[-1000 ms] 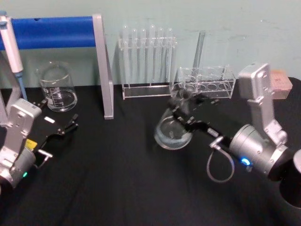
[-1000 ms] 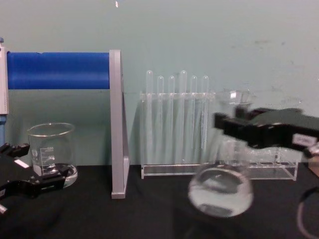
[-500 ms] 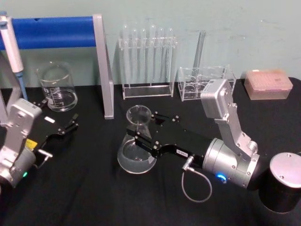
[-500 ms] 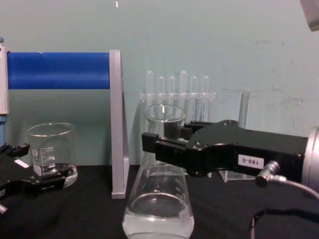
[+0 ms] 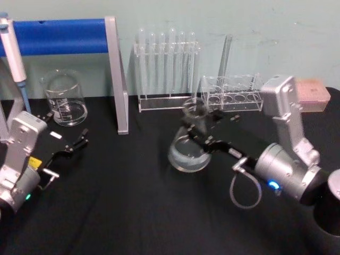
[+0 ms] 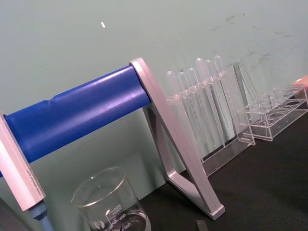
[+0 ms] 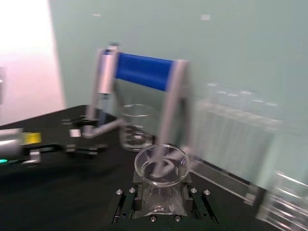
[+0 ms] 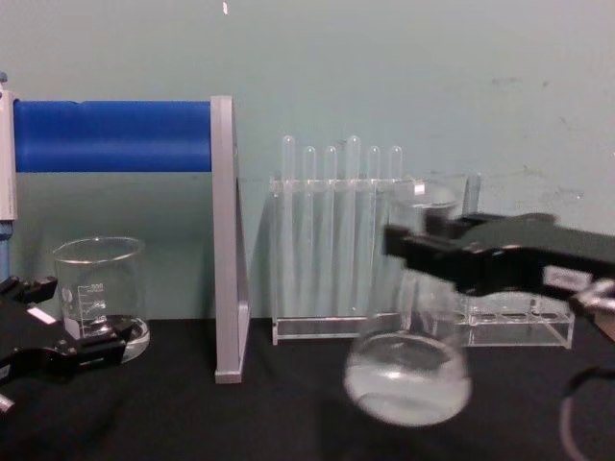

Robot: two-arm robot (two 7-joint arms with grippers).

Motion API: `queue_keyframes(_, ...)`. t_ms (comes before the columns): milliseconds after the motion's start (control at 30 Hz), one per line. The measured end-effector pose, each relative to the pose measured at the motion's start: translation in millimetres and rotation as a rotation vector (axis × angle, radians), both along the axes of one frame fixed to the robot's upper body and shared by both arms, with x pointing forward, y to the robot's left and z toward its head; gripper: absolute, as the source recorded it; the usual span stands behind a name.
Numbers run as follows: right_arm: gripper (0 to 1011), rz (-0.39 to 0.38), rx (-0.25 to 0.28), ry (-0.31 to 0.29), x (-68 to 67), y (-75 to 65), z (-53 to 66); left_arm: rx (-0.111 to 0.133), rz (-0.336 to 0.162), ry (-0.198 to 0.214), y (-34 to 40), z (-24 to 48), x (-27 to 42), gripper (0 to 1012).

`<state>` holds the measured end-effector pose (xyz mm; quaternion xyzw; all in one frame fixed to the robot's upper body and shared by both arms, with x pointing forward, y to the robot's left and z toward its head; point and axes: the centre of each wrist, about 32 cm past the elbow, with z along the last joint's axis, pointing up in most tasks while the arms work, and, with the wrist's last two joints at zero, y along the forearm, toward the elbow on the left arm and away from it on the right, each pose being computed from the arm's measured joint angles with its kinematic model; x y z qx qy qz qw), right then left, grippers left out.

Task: Grasp the erlenmeyer flask with one hand, shake it three times, then place it back.

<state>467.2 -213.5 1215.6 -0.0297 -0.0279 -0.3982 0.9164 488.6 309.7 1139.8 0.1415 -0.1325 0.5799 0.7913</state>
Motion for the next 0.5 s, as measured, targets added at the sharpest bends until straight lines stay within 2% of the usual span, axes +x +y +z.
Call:
queue_keyframes(267, 448, -0.243, -0.003, 0.005, -1.6, -34.6, 1.5, 0.0, 0.0, 0.0, 0.0, 0.0, 0.0, 1001)
queue_keyframes(500, 449, -0.377, -0.003, 0.014, -4.5, -54.0, 0.9, 0.0, 0.0, 0.0, 0.0, 0.0, 0.0, 1001)
